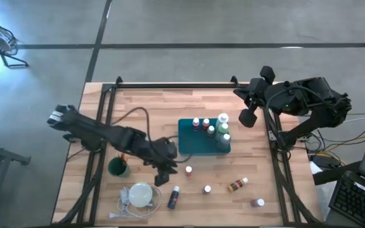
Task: Pick & Place Paint Supplies
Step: Put the blue paint bottle into the blue bin
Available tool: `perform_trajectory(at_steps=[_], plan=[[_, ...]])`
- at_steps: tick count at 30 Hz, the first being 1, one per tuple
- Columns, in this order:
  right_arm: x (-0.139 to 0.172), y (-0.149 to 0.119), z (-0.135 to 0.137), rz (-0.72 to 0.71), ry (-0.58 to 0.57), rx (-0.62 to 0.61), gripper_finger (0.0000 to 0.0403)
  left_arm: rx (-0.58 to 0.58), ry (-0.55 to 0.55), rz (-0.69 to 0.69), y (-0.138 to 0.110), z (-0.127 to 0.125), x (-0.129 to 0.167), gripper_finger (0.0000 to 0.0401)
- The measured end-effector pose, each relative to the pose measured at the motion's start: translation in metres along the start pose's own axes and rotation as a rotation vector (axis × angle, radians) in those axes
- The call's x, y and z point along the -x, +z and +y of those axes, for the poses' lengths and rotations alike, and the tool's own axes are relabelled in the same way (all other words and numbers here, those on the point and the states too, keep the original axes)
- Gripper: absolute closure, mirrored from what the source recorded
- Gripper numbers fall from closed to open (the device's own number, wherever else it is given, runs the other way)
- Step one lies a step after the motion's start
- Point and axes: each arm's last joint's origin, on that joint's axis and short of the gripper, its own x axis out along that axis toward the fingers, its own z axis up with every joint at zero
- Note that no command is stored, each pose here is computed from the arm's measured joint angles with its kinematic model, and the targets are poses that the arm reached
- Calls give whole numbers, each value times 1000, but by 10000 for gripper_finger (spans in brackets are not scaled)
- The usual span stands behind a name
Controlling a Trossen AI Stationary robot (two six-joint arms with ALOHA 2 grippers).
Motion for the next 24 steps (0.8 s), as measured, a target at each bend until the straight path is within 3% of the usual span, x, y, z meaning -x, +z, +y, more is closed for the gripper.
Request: perform_trajectory(at_steps=[5,11,19,24], plan=[[0,0,0,0,-1,0,394,-6,-102,-38,-11,5,-21,270],[0,0,-1,0,-3,-3,394,-65,-118,19,-25,12,-32,270],[-3,1,-5,3,-26,-106,394,-412,-135,45,-28,13,-32,270],[-6,1,-6,3,-44,-184,394,-569,-180,88,-32,14,-32,270]])
